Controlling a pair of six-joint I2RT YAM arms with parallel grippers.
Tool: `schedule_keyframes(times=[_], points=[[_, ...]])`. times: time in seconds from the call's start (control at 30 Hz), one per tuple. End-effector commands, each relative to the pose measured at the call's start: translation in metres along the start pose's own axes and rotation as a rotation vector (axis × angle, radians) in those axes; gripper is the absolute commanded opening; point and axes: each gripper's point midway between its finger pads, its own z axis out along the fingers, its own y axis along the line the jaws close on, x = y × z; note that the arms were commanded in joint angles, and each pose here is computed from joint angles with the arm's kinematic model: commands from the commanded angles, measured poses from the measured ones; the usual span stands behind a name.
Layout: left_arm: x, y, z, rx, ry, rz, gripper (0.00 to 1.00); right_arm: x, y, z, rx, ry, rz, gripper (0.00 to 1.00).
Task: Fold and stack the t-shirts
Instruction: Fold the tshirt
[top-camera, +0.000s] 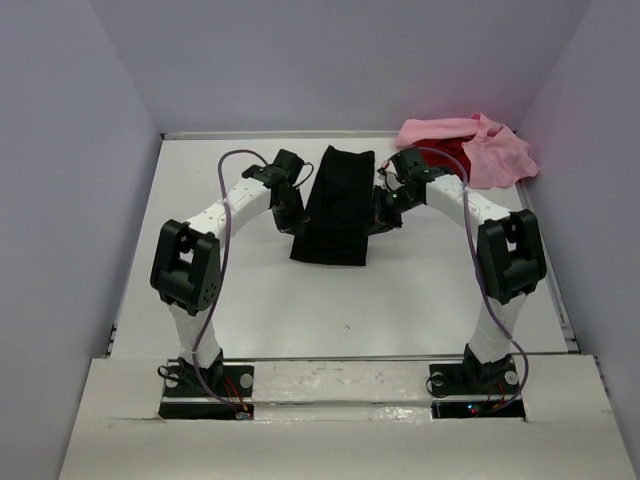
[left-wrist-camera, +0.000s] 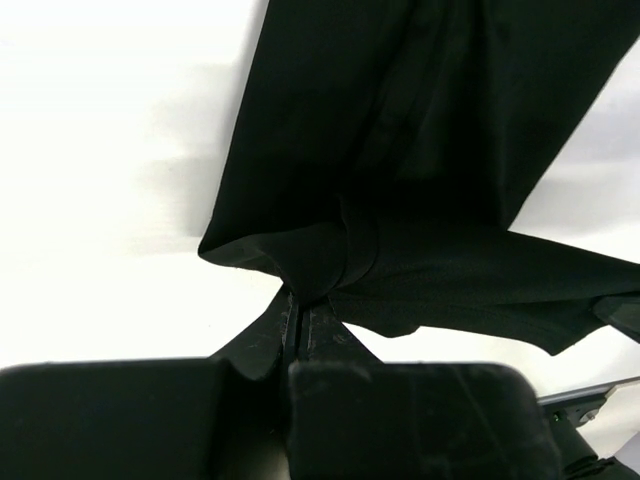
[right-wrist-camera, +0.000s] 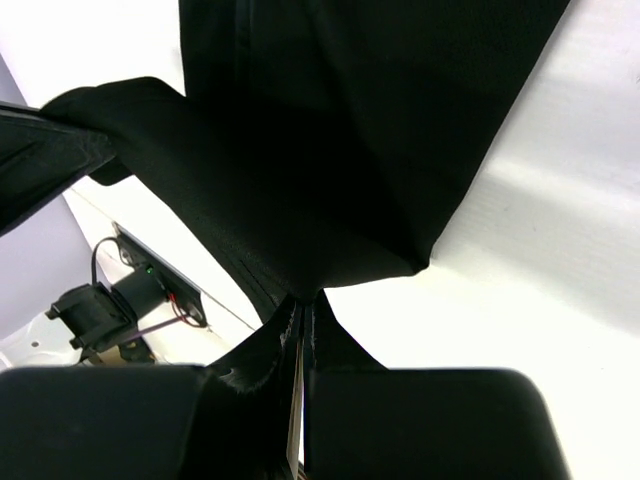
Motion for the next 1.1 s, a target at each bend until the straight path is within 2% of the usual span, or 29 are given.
schedule_keyframes(times=[0.0,0.33,0.63,1.07], points=[[-0.025,0.004,-0.015,-0.035,-0.058,0.036,0.00,-0.025,-0.005,-0.009,0.020,-0.063,-0.020,0.00],[-0.051,-0.008,0.000,-0.021,-0.072,0.057,0.00,-0.054,-0.034,-0.003,0.068,-0.095,0.017,0.00],[-0.064,-0.017,0.040,-0.004,-0.051,0.088,0.00,-0.095,-0.053,0.015,0.086,-0.139,0.028,0.00],[-0.087,-0.031,0.067,0.039,-0.070,0.118,0.00,-0.108,-0.087,0.048,0.153,-0.162,0.063,0.00]])
